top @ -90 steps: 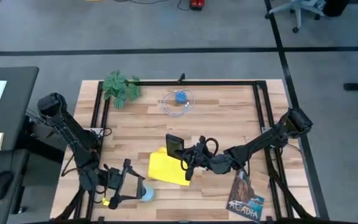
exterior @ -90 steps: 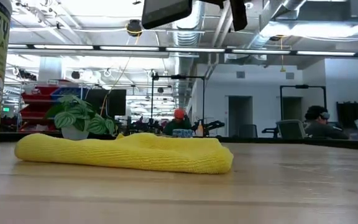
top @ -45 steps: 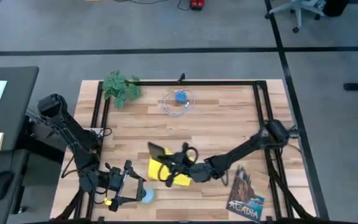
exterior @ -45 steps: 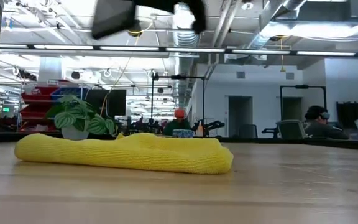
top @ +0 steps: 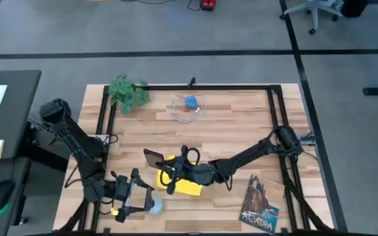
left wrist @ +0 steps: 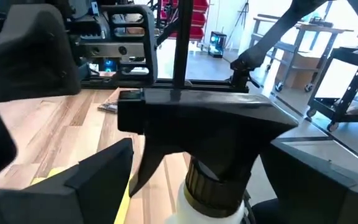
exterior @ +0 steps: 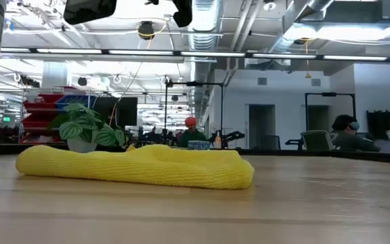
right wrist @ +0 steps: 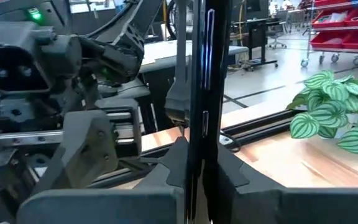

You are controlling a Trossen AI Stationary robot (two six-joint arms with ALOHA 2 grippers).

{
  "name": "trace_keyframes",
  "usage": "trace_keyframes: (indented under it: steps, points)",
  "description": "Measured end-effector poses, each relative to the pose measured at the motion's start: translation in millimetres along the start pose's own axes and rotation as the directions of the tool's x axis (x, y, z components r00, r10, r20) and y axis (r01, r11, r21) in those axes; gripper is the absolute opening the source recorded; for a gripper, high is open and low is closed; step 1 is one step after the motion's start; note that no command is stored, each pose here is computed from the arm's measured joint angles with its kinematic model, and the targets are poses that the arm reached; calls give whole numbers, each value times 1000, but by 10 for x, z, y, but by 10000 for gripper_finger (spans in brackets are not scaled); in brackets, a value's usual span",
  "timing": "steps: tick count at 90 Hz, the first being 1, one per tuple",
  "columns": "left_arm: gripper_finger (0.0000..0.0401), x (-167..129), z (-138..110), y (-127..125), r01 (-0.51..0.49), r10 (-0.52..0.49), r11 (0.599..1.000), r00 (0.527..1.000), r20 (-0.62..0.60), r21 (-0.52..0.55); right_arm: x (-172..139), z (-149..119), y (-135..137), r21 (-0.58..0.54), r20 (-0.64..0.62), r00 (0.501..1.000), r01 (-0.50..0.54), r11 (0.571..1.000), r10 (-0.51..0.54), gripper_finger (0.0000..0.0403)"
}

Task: Apply microfiber cloth
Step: Spray the cellphone with the cleaning bottle

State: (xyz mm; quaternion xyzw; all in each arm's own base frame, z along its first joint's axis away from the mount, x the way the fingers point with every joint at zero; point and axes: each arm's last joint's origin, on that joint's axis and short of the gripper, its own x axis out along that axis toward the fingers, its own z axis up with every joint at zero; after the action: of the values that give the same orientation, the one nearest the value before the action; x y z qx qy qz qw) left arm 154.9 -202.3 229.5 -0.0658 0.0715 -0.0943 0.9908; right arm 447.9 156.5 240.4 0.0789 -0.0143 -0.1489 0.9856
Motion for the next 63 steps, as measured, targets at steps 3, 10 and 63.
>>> trace_keyframes:
  steps: [3,10,63]
  points:
    - [326,0,-2,0,0,0,1000,1000,-1,2,-1,0,2,0,-1,1000,-5,1000,5,12]
    - [309,0,-3,-1,6,-6,1000,1000,-4,4,-3,-1,6,1,-1,1000,-8,1000,8,12]
    - [239,-41,-66,-51,128,-120,987,989,-83,100,-27,-12,37,-9,-8,1000,-15,1000,15,15]
